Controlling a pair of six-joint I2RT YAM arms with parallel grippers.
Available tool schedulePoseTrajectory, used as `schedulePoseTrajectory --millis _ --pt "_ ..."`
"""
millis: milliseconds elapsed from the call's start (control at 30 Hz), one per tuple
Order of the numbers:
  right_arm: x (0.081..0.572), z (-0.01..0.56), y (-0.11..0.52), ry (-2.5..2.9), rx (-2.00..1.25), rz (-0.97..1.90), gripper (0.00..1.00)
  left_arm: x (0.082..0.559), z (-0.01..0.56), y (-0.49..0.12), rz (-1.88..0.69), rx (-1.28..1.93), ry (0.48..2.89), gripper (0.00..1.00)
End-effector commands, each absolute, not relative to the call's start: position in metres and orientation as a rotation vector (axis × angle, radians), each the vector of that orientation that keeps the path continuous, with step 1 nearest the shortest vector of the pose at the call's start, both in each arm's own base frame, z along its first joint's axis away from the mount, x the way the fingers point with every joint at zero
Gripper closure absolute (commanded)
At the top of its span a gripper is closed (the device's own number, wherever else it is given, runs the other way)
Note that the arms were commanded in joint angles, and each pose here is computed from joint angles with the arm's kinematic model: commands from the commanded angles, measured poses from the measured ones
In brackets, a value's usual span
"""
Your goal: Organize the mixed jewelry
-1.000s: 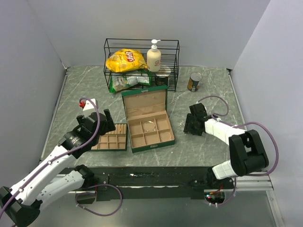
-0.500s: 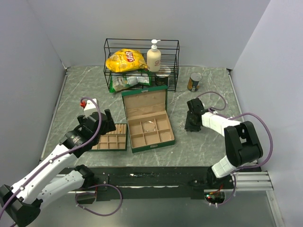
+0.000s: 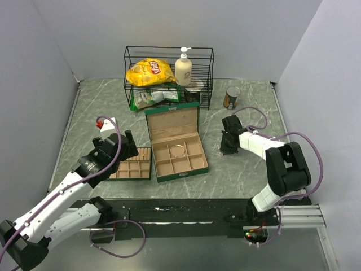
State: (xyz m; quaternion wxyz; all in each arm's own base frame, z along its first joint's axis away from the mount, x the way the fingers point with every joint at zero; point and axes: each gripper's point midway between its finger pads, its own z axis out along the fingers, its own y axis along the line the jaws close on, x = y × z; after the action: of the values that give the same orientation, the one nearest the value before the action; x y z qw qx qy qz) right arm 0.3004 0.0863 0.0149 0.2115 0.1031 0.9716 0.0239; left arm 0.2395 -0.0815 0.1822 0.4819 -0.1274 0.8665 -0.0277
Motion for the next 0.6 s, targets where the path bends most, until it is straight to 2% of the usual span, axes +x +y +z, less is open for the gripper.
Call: schedulePoseTrajectory --millis 0,500,533,567 --pt "0.301 0.015 0.085 2.703 0.258 0.067 1.0 0.243 0.195 -0.082 -0.086 -0.325 2.081 0.04" --pt "0.302 0.081 0.089 2.517 0.203 0.176 0.99 0.243 0.196 -0.084 -0.1 -0.319 2.078 0.04" --pt "0.302 0.078 0.089 2.527 0.204 0.172 0.86 0.243 0.197 -0.084 -0.102 -0.32 2.076 0.04" --pt "0.302 0.072 0.088 2.556 0.207 0.157 0.67 0.243 0.197 -0.084 -0.103 -0.32 2.074 0.04"
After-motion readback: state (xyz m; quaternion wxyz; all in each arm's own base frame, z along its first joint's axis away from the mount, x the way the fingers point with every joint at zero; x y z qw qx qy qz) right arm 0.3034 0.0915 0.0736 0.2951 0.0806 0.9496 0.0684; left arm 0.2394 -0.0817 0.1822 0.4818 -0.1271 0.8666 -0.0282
